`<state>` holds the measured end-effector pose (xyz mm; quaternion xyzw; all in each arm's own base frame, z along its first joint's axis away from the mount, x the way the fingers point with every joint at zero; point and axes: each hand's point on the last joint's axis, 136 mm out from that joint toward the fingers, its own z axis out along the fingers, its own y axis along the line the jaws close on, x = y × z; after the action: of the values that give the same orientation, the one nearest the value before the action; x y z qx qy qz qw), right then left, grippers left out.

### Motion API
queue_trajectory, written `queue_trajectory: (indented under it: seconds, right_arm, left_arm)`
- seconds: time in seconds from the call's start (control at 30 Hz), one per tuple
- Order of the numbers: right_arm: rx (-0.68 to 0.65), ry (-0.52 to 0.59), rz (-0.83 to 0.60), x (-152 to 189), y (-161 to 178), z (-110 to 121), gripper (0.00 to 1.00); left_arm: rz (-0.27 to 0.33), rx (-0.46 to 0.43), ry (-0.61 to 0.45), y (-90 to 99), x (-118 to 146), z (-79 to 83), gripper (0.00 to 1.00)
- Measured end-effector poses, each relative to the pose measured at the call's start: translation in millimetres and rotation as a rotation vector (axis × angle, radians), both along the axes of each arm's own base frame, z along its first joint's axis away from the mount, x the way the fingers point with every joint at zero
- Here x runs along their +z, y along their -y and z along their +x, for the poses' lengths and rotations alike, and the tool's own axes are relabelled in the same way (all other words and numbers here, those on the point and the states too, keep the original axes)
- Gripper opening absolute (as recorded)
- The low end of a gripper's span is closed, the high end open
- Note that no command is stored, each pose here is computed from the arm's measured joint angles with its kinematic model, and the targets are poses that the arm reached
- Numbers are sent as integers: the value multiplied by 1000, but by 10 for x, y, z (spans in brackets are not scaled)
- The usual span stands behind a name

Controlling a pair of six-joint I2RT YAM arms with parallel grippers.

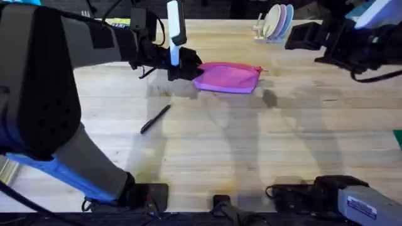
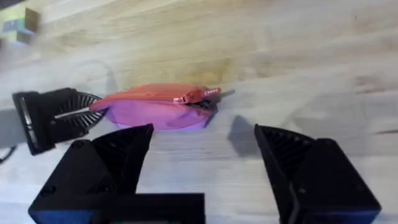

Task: Unzip the bag, pick up the pens from the table one at a time and place them inside, then zip the bag closed.

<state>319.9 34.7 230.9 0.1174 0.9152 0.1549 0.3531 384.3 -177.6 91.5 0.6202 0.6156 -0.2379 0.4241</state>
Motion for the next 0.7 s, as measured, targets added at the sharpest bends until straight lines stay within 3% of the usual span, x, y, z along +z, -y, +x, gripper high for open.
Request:
queue_trajectory:
  seconds: [0.23,0.7]
  right_arm:
    - [-140,-122,138,-190,-16,-18,998]
    - [-219,-166,209,-235,-21,-40,998]
  left_arm:
    - [0,0,1,0,-1,2,42]
    - [0,0,4,0,3,7,42]
